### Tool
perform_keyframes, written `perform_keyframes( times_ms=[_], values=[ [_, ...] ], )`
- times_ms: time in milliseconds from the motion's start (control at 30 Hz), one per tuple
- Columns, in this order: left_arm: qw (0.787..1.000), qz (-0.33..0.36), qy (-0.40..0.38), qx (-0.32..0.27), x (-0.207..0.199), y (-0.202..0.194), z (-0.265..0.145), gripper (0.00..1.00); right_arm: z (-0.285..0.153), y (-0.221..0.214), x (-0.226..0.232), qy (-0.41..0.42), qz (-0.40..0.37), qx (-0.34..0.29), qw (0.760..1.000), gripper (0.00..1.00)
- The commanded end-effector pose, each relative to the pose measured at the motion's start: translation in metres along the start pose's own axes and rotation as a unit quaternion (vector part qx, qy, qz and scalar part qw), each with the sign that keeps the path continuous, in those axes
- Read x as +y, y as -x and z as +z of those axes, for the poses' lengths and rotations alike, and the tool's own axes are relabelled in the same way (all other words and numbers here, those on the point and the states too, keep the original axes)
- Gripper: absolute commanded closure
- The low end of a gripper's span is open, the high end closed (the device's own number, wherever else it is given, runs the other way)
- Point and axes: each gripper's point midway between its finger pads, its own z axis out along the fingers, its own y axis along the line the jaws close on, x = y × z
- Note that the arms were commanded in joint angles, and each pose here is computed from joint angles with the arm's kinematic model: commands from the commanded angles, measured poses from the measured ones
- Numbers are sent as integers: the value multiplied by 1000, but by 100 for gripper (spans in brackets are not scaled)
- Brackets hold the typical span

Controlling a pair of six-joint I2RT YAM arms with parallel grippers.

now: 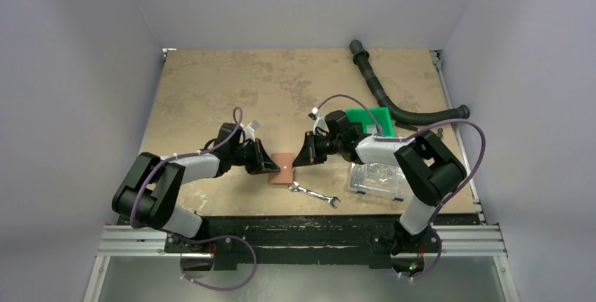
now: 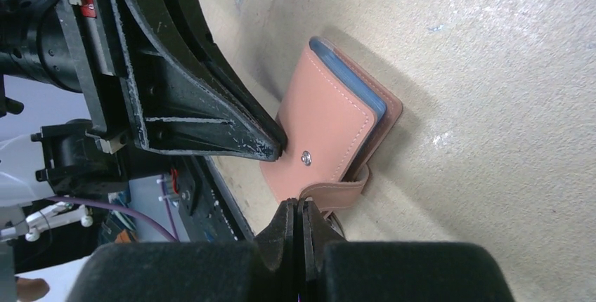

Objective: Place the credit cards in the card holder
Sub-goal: Close the card holder at the center of the board.

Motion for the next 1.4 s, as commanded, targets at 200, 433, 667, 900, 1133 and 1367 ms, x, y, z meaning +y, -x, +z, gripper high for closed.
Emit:
perform_keyframes(
  times_ms=[200,433,667,900,1133,1367],
  values=[
    [998,0,61,1,32,-17,4,100,16,13,22,48,24,-8,999,100],
    [998,-4,65,4,37,-21,5,100,23,16,25,59,33,-12,998,100],
    [998,-4,65,5,37,-22,4,100,23,10,23,73,63,-22,995,100],
    [998,0,68,6,37,-23,3,100,30,10,27,101,85,-24,991,100],
    [998,-3,67,9,37,-26,4,100,35,6,15,73,70,-15,995,100],
    [998,-1,64,10,35,-26,4,100,7,24,34,5,-12,-19,1000,100]
  ],
)
